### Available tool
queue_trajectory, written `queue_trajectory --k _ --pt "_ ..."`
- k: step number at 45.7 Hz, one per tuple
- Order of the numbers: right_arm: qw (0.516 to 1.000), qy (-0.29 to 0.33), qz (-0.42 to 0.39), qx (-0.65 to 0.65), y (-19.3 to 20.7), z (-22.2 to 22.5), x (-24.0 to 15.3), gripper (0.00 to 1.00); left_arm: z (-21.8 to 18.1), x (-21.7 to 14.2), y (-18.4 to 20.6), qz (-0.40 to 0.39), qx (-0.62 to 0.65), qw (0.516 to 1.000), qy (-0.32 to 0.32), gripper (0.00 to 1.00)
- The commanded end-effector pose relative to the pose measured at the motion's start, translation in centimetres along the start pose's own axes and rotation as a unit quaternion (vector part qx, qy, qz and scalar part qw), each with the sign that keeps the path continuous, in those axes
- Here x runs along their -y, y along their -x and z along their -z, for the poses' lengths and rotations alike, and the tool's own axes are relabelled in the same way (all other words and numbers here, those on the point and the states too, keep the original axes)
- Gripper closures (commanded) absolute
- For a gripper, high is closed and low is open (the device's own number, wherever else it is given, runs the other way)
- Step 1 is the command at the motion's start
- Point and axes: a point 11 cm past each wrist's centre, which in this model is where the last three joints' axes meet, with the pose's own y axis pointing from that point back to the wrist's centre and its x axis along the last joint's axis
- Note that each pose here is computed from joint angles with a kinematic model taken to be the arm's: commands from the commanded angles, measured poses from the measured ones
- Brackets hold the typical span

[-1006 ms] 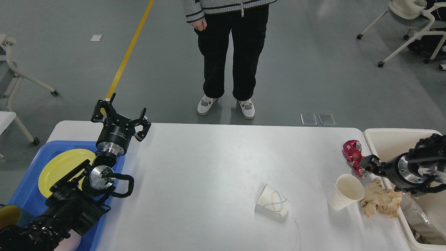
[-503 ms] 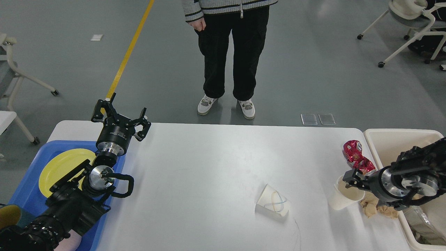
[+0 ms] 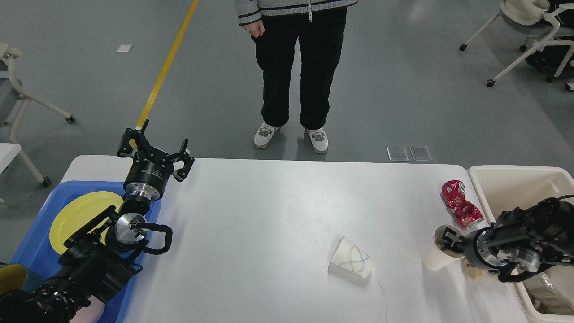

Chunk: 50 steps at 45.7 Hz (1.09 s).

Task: Tidy desktop
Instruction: 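Grasp the white paper cup and drop it into the bin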

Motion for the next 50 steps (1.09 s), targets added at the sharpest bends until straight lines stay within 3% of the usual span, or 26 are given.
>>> queue_trajectory --k 1,30,42,50 --pt "1.000 0.001 -0.005 -0.015 0.7 0.6 0.5 1.00 0.1 0.0 0.0 -0.001 0.000 1.000 0.000 0.01" --pt "0.999 -0.026 -0.013 -0.017 -1.0 3.1 -1.5 1.00 0.0 0.0 0.0 0.000 0.000 1.000 0.000 0.01" --pt "0.990 -0.121 -0.018 -0.075 -5.3 11.8 -11.1 1.00 0.1 0.0 0.0 0.000 -0.001 1.000 0.000 0.01" --pt "0.972 -0.151 0.028 -0.181 -2.1 16.9 -17.0 1.00 0.0 0.0 0.0 0.000 0.000 1.000 0.000 0.01"
